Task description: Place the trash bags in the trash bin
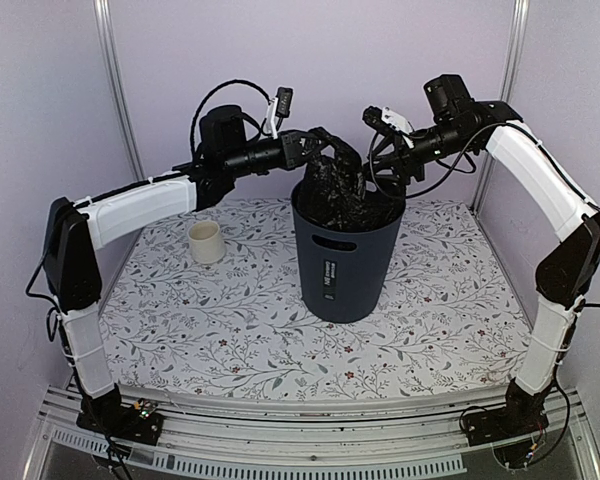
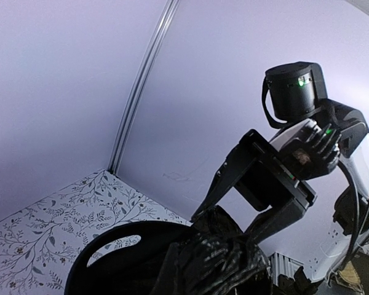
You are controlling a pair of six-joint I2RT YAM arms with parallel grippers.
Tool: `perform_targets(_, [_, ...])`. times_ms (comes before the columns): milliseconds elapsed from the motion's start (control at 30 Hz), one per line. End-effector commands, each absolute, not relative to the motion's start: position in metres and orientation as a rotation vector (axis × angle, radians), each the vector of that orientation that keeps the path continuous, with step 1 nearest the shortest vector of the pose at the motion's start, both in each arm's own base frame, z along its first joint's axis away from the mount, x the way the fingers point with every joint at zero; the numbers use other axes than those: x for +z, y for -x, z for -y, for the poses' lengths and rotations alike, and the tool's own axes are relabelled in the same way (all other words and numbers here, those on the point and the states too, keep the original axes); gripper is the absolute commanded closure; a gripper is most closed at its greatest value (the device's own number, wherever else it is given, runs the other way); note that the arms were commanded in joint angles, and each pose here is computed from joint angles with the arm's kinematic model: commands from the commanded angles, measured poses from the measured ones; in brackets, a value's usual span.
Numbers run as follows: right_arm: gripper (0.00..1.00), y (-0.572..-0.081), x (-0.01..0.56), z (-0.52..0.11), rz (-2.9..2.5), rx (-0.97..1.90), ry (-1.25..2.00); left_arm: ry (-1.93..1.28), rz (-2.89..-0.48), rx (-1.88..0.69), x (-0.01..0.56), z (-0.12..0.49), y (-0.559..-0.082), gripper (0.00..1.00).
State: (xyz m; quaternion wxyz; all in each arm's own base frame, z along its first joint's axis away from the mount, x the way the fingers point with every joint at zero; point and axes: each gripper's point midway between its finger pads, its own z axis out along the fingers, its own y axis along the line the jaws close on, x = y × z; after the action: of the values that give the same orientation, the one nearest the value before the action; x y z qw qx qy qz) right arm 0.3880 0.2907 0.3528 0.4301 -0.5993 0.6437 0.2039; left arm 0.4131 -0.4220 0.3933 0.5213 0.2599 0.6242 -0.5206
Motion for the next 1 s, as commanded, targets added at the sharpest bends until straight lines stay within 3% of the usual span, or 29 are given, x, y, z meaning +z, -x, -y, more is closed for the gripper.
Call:
perform_targets(0, [0.56, -0.396, 0.352, -0.295, -1.593, 0.474, 1.5, -0.632, -1.473, -1.261, 0.404, 0.419, -0.408, 1.0])
perform_targets(167, [0.69, -0.397, 0.365, -0.298, -1.569, 0.499, 1.452, -0.629, -1.487, -1.265, 0.406, 0.416, -0.405, 1.0])
perform_targets(300, [0.91, -0.401, 0.361, -0.297, -1.605, 0.499, 1.421, -0.628, -1.494, -1.263, 0.409, 0.411, -0.399, 1.0])
perform_targets(367, [0.96, -0.404, 0.363, -0.293, -1.63, 0.512, 1.389, -0.613, -1.516, -1.261, 0.407, 0.405, -0.398, 1.0])
perform_targets(633, [0.98, -0.427, 0.381, -0.24, -1.761, 0.683, 1.093, -0.479, -1.675, -1.273, 0.382, 0.36, -0.389, 1.0])
perform_targets(967, [0.98, -0.44, 0.37, -0.193, -1.885, 0.847, 0.787, -0.341, -1.854, -1.171, 0.352, 0.304, -0.417, 1.0])
